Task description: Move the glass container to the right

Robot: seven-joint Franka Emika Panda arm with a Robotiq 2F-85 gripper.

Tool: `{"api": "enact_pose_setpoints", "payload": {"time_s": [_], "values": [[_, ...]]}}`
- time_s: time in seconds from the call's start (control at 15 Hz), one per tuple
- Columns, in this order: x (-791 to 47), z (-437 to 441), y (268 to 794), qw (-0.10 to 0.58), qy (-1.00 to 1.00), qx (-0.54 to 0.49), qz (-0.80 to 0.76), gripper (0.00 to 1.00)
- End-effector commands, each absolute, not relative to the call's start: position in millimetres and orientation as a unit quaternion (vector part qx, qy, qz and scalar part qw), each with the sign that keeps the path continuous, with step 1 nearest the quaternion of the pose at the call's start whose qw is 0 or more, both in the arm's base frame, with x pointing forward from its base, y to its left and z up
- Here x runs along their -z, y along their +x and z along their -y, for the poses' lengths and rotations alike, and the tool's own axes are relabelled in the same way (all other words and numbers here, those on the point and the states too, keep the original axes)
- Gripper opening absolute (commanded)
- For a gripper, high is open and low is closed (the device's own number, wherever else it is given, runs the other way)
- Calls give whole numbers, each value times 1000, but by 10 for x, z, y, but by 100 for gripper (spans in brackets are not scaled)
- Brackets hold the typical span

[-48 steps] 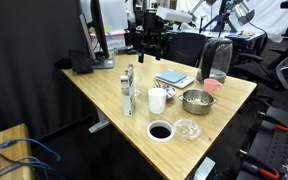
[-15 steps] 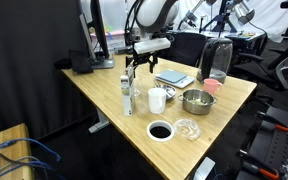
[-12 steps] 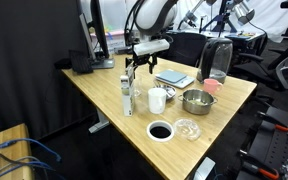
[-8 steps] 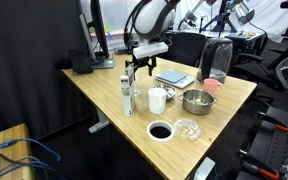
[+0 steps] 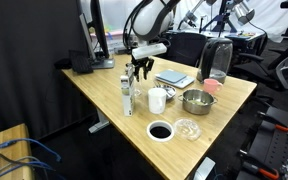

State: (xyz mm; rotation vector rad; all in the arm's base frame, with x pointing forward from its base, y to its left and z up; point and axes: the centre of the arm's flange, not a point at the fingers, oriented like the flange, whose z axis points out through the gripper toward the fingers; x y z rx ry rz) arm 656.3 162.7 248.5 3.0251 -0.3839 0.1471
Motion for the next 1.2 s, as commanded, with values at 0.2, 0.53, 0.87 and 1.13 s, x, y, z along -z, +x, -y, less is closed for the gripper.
{"api": "enact_pose_setpoints", "payload": {"time_s": [0.2,0.53,0.87,1.13], "values": [[-2505,-1610,6583,42,990,-45,129,0],[-2571,-1617,6586,36,989,-53,131,1],[-2591,-1506,6608,39,987,-60,145,1],[-2622,-1309,6656,41,983,-65,166,1]]}}
